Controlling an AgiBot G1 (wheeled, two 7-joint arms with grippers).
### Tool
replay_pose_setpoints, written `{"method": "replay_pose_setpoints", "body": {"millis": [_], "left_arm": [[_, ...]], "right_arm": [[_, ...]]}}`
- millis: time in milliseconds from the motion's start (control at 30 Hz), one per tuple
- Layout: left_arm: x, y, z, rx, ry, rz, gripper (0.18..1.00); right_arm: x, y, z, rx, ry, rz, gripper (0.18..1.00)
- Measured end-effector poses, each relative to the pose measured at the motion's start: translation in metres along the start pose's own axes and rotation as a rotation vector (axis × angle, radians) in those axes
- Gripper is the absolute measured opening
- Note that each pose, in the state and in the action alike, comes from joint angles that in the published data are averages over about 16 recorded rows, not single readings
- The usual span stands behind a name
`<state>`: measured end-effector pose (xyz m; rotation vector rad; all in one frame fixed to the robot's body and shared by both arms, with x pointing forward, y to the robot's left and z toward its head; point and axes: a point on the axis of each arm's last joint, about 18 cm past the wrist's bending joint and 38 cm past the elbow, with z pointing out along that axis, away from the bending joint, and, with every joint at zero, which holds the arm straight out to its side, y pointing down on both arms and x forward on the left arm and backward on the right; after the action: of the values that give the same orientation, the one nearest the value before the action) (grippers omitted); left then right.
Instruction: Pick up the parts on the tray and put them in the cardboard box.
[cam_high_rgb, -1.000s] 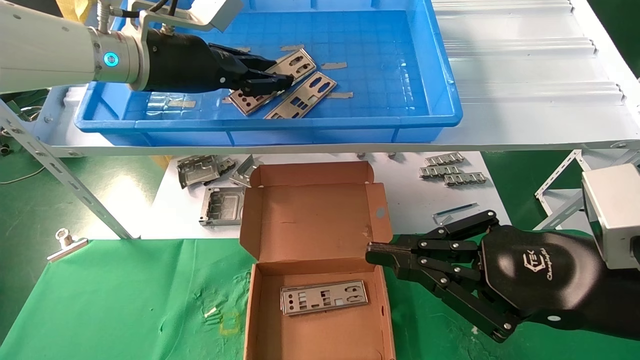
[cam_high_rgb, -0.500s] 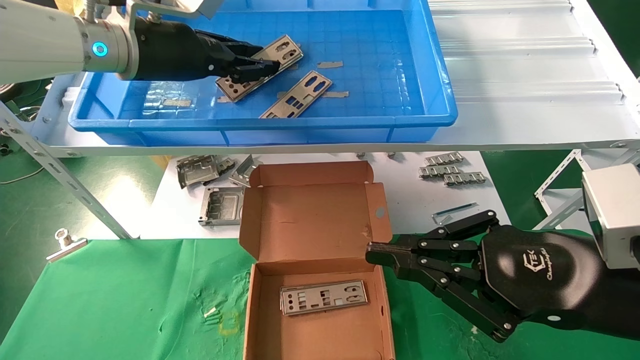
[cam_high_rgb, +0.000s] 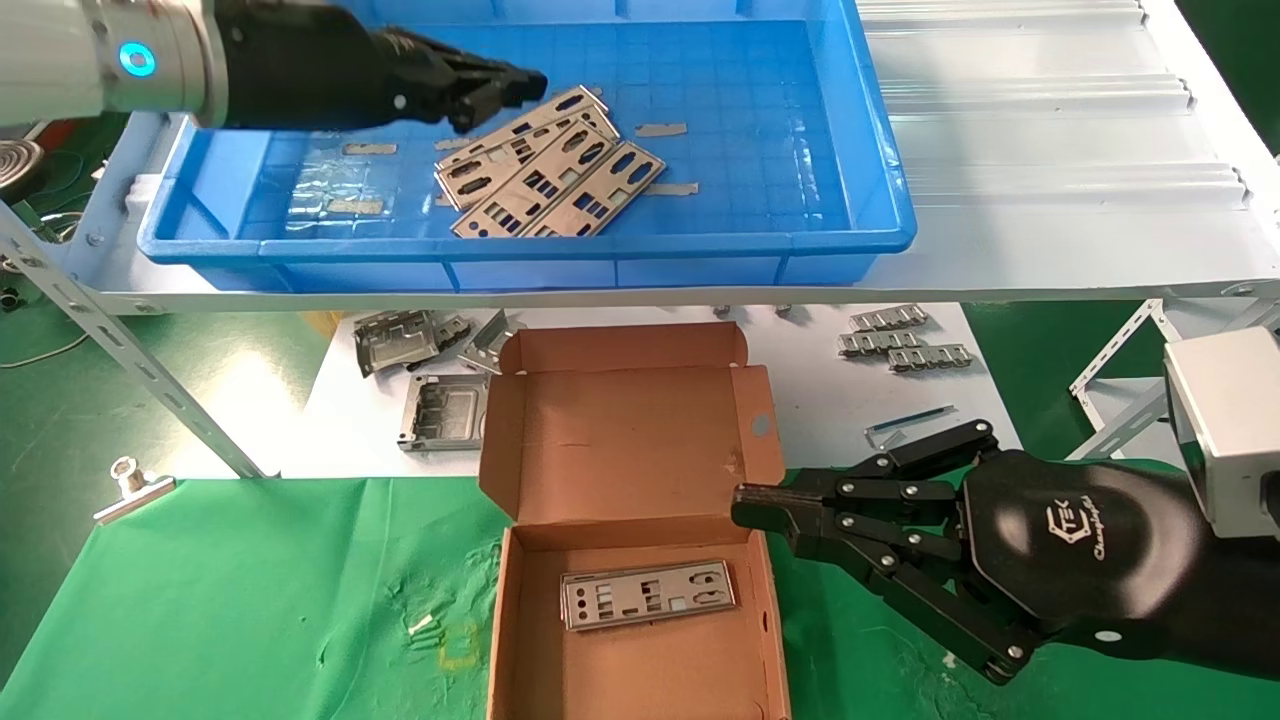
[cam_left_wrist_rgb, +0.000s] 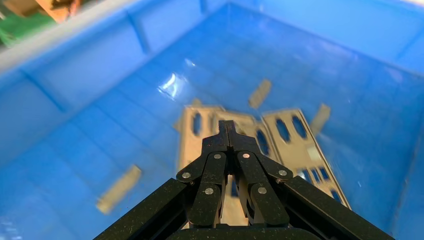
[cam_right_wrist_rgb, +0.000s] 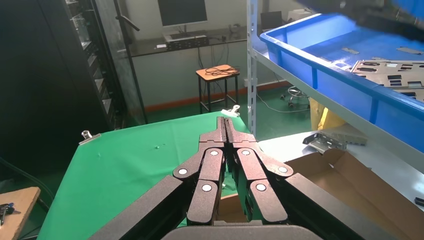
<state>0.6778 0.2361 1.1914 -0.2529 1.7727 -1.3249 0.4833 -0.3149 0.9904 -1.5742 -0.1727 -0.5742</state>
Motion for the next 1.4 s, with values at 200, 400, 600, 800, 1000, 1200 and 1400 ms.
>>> {"method": "replay_pose_setpoints", "body": {"millis": [200,400,600,800,1000,1200,1400], "left_arm": [[0.008,0.011,0.007,-0.033,0.026,-0.008,0.195],[0.013,0.017,0.012,-0.049,0.04,-0.039,0.216],[0.015,0.017,0.015,-0.045,0.043,-0.079,0.268],[0.014,0.016,0.015,-0.039,0.041,-0.096,0.354],[0.012,0.014,0.015,-0.039,0.032,-0.082,0.475],[0.01,0.013,0.013,-0.039,0.025,-0.053,0.618],[0.008,0.01,0.011,-0.034,0.02,-0.03,0.76]], "right_arm": [[0.0,0.0,0.0,0.0,0.0,0.0,0.191],[0.0,0.0,0.0,0.0,0.0,0.0,0.191],[0.0,0.0,0.0,0.0,0.0,0.0,0.191],[0.0,0.0,0.0,0.0,0.0,0.0,0.191],[0.0,0.0,0.0,0.0,0.0,0.0,0.191],[0.0,0.0,0.0,0.0,0.0,0.0,0.191],[0.0,0.0,0.0,0.0,0.0,0.0,0.191]]}}
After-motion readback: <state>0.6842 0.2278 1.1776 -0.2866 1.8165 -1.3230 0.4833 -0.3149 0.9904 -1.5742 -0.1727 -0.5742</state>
